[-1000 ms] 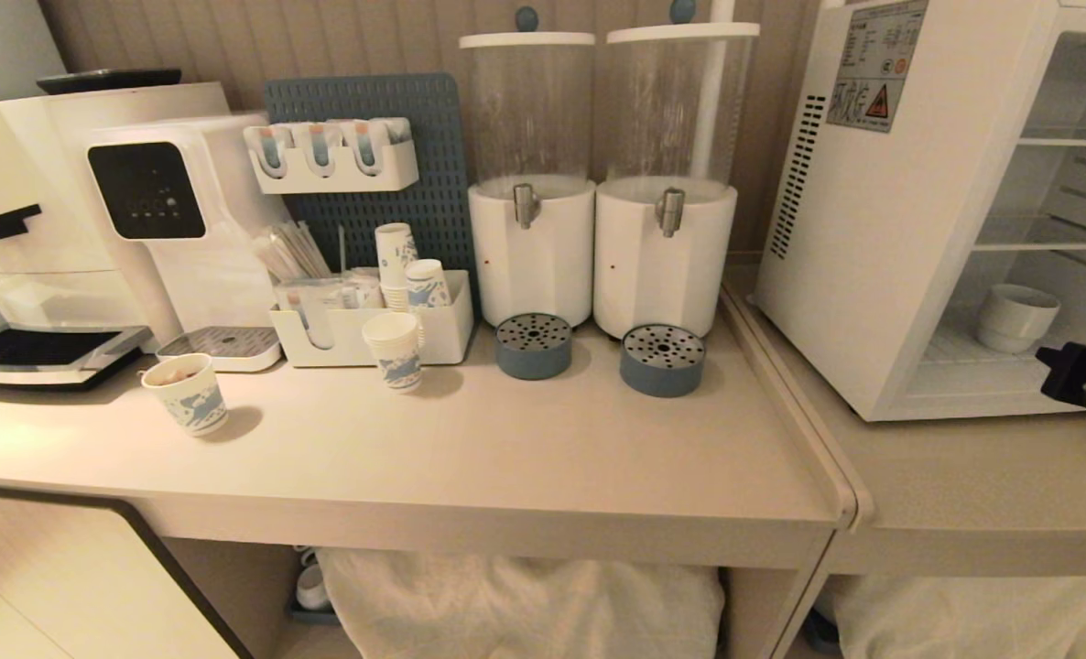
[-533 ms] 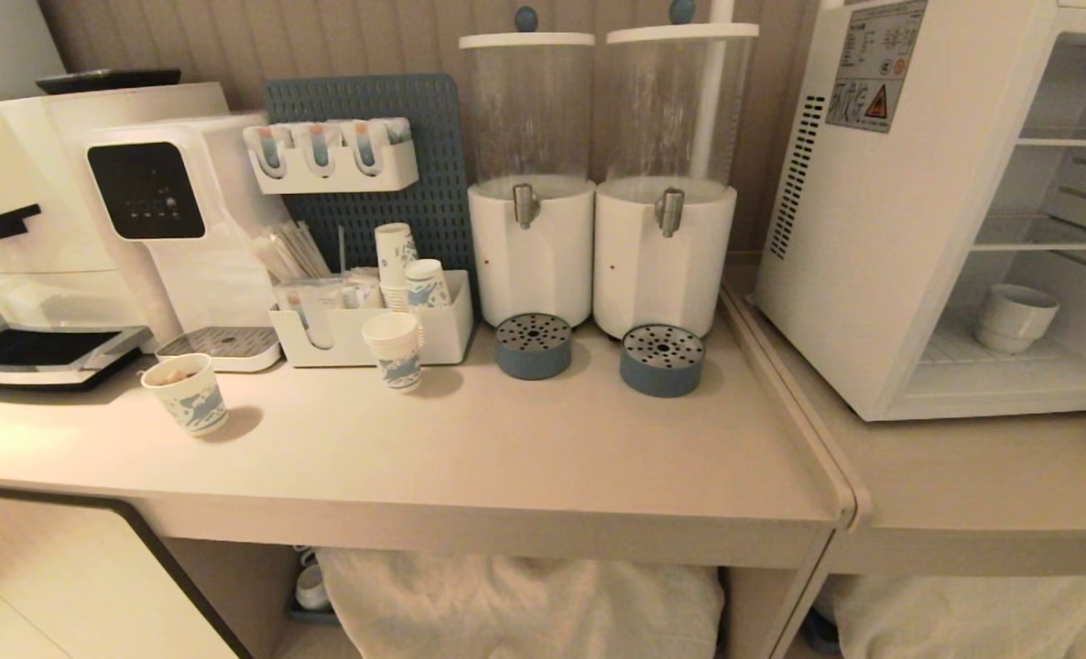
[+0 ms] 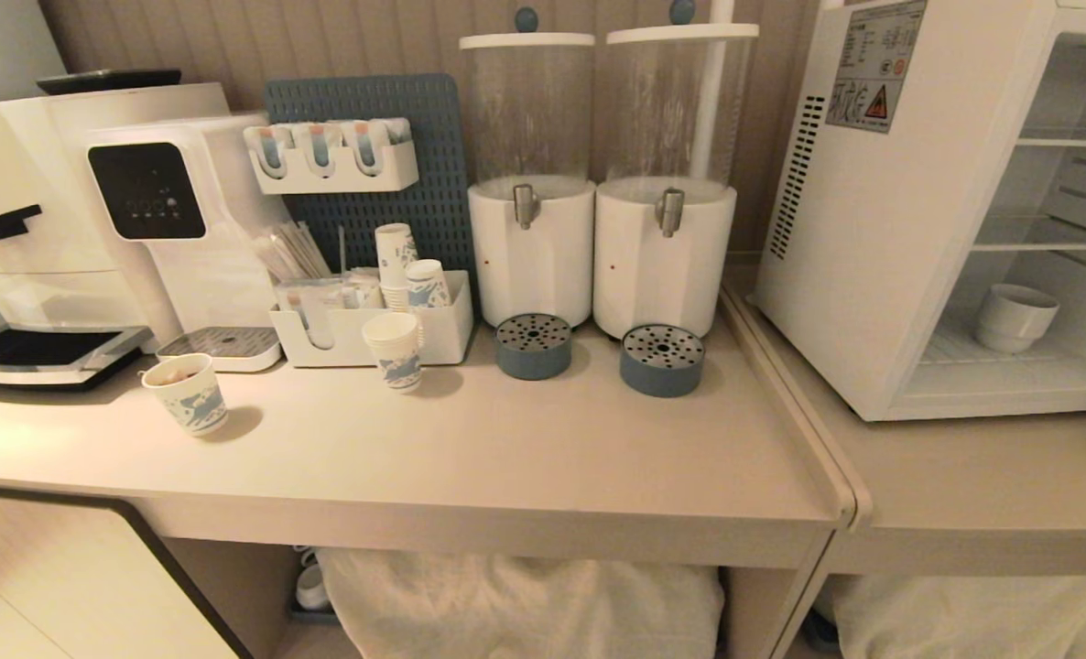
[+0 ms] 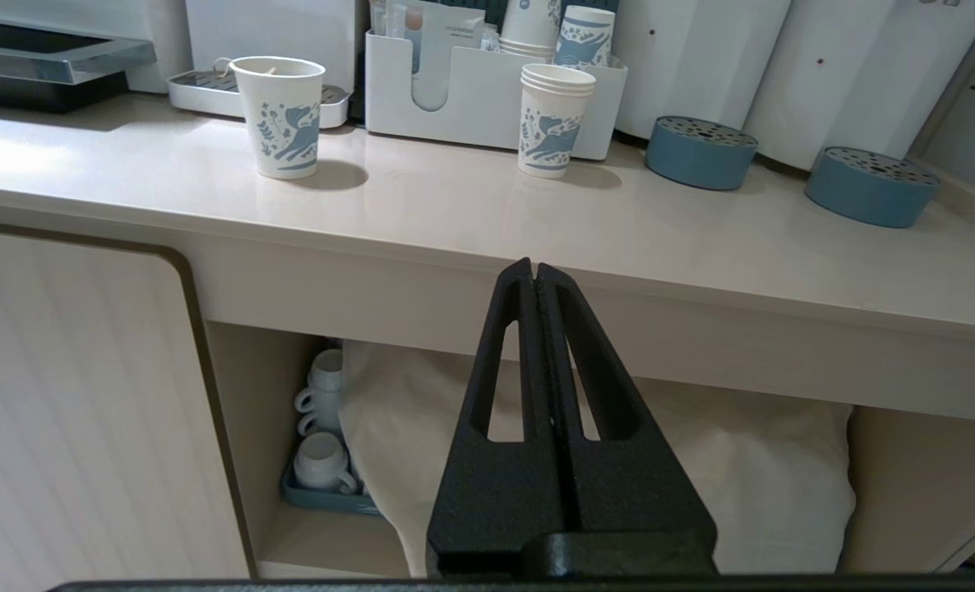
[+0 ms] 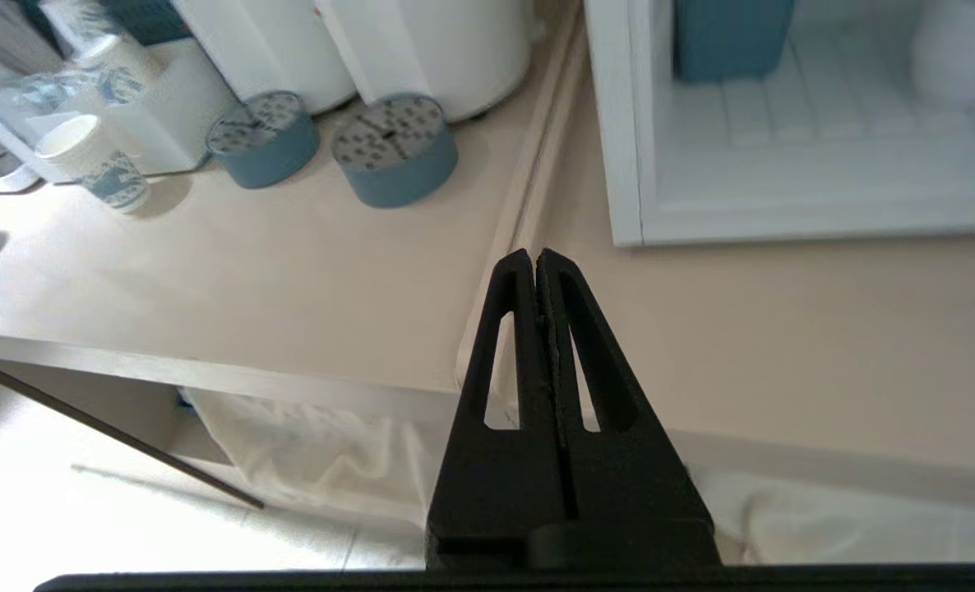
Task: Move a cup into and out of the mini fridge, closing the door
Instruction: Close the freezer door
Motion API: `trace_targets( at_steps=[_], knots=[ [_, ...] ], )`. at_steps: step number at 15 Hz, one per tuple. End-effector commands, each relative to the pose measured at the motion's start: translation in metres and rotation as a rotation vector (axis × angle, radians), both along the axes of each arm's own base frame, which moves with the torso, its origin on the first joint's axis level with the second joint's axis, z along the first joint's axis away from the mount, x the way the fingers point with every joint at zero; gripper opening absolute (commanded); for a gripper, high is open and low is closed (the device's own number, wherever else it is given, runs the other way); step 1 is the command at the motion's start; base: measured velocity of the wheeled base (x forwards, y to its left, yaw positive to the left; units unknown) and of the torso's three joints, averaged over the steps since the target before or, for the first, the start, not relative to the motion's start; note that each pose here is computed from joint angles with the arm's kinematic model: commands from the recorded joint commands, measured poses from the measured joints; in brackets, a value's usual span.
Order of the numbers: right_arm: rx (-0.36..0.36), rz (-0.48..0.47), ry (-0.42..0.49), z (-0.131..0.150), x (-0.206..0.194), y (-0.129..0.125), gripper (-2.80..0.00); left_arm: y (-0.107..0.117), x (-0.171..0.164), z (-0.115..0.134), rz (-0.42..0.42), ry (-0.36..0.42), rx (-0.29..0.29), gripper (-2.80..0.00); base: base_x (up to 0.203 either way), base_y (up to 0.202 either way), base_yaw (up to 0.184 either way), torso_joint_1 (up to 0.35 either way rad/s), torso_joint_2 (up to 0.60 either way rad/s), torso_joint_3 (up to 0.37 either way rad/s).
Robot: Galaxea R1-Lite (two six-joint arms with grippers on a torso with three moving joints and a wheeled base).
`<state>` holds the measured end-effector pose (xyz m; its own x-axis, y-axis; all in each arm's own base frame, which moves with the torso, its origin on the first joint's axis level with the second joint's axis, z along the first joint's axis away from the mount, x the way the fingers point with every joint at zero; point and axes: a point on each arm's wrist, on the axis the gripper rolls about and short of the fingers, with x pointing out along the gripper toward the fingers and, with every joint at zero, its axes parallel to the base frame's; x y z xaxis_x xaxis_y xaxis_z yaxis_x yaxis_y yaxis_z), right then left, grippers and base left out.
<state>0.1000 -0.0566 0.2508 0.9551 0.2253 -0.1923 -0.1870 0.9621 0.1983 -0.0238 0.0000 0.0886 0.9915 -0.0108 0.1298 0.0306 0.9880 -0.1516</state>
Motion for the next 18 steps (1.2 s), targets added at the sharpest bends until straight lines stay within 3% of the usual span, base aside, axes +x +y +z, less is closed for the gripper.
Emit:
trace_targets(
  at_steps=[1,5,7,9,13,16,18],
  knots=[
    [-0.013,0.029,-0.023,0.007,-0.009,0.008,-2.8,0.0,0.003,-0.011,0.0,0.035,-0.001,-2.8,0.0,0.0,0.0,0.0,0.0,0.0],
    [-0.034,0.059,0.002,-0.001,-0.014,0.021,-2.8,0.0,0.003,-0.011,0.0,0.035,-0.001,-2.8,0.0,0.0,0.0,0.0,0.0,0.0],
    [-0.065,0.085,-0.002,-0.006,-0.023,0.04,-2.8,0.0,0.003,-0.011,0.0,0.035,-0.001,-2.8,0.0,0.0,0.0,0.0,0.0,0.0],
    [-0.079,0.101,-0.069,-0.009,-0.053,0.057,-2.8,0.0,0.003,-0.011,0.0,0.035,-0.001,-2.8,0.0,0.0,0.0,0.0,0.0,0.0],
    [-0.054,0.064,-0.105,-0.034,-0.108,0.066,-2.8,0.0,0.003,-0.011,0.0,0.035,-0.001,-2.8,0.0,0.0,0.0,0.0,0.0,0.0],
    [-0.039,-0.035,-0.133,-0.065,-0.134,0.061,-2.8,0.0,0.003,-0.011,0.0,0.035,-0.001,-2.8,0.0,0.0,0.0,0.0,0.0,0.0],
    [-0.009,-0.155,-0.134,-0.086,-0.131,0.057,-2.8,0.0,0.003,-0.011,0.0,0.035,-0.001,-2.8,0.0,0.0,0.0,0.0,0.0,0.0]
  ],
)
